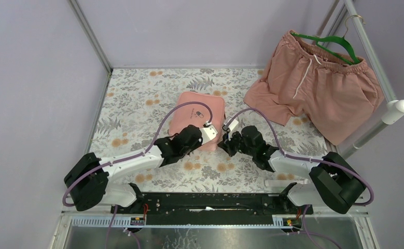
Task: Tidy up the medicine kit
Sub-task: Zip the medicine box at the center of the board.
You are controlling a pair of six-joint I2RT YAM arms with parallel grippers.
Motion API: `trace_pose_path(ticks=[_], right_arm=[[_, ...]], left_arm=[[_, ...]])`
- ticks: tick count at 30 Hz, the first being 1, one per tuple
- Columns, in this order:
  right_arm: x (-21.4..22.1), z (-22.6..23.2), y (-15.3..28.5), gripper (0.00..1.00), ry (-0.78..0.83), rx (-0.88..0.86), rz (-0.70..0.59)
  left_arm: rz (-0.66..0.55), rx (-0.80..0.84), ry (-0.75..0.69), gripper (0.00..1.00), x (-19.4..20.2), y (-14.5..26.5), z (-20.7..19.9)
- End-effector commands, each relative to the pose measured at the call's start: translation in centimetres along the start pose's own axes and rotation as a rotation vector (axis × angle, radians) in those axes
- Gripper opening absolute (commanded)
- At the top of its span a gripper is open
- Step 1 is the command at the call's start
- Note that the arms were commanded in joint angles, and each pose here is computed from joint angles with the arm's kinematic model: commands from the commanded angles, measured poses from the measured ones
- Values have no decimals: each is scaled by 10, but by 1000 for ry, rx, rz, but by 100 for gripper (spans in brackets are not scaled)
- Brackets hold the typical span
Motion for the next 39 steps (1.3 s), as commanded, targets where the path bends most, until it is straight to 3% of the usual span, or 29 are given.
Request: trace_pose_path(ticks=[1, 23, 37, 38, 39], right_arm=[[-1, 22, 1, 0, -81, -103, -41], [-7, 63, -11, 0, -182, -218, -95], [-15, 74, -37, 0, -391, -150, -225], [-14, 72, -36, 0, -401, -127, -233], [-12, 69, -35, 0, -401, -103, -235]], left_arm=[[-48, -27, 110, 5, -15, -6, 11], [-105, 63, 157, 2, -30, -9, 5], [-137, 82, 170, 2, -32, -3, 5], [-146, 80, 179, 5, -33, 0, 6], [-160, 77, 188, 14, -34, 5, 8]])
Point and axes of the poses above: each gripper's point midway between its finger pads, its own y axis back along the fingers, its own z axis along the line the jaws close on, x = y × z, the point moved 9 cm from there along y, back along the fingers, and after that the axes turned 13 degrees about -y, right-handed, at the moved point
